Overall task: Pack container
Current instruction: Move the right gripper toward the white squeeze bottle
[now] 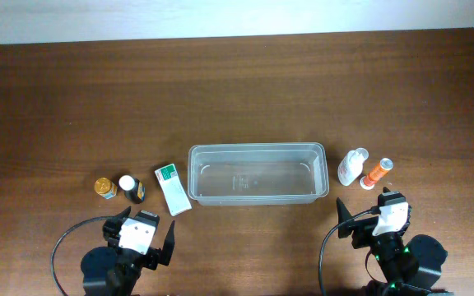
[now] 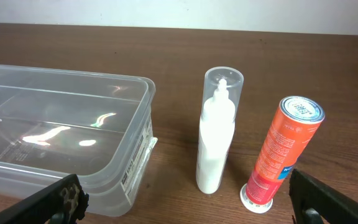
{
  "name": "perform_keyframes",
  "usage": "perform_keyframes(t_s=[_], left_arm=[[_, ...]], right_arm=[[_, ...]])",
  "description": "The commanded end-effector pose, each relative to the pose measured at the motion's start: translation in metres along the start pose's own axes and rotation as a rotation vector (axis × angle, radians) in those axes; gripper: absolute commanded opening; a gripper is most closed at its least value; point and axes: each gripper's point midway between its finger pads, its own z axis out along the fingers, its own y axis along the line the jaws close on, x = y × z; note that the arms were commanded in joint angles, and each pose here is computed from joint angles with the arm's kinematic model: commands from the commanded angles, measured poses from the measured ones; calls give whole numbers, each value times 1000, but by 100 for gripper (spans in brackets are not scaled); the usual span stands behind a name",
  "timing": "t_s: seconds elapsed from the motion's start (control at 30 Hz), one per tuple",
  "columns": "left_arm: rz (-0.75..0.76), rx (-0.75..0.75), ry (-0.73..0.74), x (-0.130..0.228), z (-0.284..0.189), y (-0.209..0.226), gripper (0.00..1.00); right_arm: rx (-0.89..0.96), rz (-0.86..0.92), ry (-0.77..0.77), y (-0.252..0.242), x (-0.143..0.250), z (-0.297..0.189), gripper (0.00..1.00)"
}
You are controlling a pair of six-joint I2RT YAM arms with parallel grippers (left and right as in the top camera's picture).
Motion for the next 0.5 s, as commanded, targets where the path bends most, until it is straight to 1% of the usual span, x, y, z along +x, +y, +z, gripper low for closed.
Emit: perform_keyframes(t_s=[0.0, 0.47], left_arm=[[8, 7, -11, -1, 0, -1, 100], [8, 7, -11, -1, 0, -1, 100]], right_arm=[[-5, -11, -9, 1, 0, 0, 98], [-5, -11, -9, 1, 0, 0, 98]])
